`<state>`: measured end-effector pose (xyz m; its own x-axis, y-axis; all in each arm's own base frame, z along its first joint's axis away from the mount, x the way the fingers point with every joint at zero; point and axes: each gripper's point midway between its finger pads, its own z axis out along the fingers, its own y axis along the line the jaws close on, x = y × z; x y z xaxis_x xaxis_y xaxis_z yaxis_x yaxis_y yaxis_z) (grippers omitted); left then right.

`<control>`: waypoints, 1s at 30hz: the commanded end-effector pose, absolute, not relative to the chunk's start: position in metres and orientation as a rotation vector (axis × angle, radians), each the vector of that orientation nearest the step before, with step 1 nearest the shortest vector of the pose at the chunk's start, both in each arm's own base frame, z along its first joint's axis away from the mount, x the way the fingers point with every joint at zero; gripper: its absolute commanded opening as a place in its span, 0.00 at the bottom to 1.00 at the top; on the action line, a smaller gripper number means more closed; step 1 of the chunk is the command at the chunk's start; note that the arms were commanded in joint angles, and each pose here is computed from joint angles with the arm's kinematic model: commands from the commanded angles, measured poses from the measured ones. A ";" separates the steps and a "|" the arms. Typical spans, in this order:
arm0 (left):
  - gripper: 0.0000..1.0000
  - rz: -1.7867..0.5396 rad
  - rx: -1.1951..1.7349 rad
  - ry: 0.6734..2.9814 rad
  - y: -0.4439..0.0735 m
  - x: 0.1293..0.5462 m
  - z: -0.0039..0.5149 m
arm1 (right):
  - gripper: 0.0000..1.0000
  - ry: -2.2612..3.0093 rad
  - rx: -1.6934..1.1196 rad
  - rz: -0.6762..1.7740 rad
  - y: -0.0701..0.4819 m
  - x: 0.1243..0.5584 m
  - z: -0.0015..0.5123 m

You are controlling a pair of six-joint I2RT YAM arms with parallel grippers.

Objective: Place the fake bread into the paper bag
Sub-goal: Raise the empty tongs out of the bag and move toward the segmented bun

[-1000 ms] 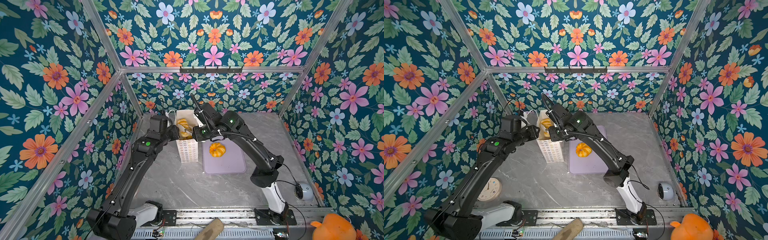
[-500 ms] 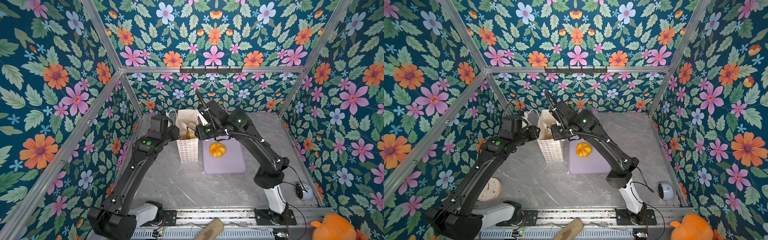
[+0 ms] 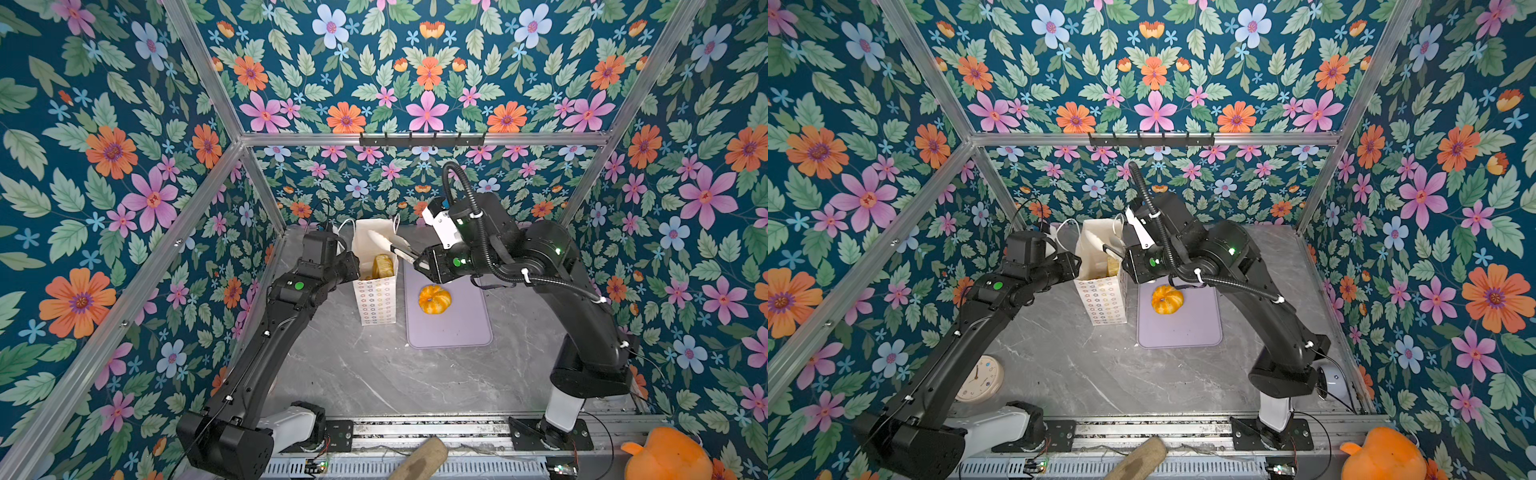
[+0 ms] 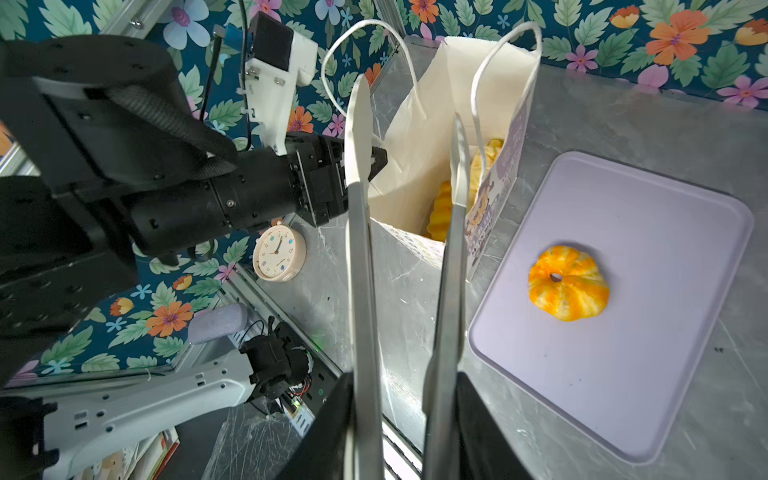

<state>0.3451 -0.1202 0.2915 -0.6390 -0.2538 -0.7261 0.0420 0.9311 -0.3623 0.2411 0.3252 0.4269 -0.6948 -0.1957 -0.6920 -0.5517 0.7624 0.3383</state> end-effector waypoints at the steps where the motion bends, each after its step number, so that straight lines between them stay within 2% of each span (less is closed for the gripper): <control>1: 0.42 -0.445 -0.148 2.196 -0.121 0.350 0.297 | 0.38 2.254 -0.541 0.672 0.308 0.239 0.438; 5: 0.42 -0.450 -0.149 2.188 -0.121 0.350 0.299 | 0.38 2.237 -0.497 0.589 0.273 0.230 0.438; 9: 0.42 -0.472 -0.145 2.177 -0.123 0.350 0.302 | 0.37 2.278 -0.393 0.491 0.233 0.230 0.415; 16: 0.42 -0.471 -0.145 2.184 -0.125 0.353 0.299 | 0.37 2.353 -0.225 0.469 0.182 0.220 0.370; 30: 0.42 -0.465 -0.158 2.184 -0.122 0.350 0.298 | 0.37 2.612 -0.107 0.530 0.216 0.225 0.238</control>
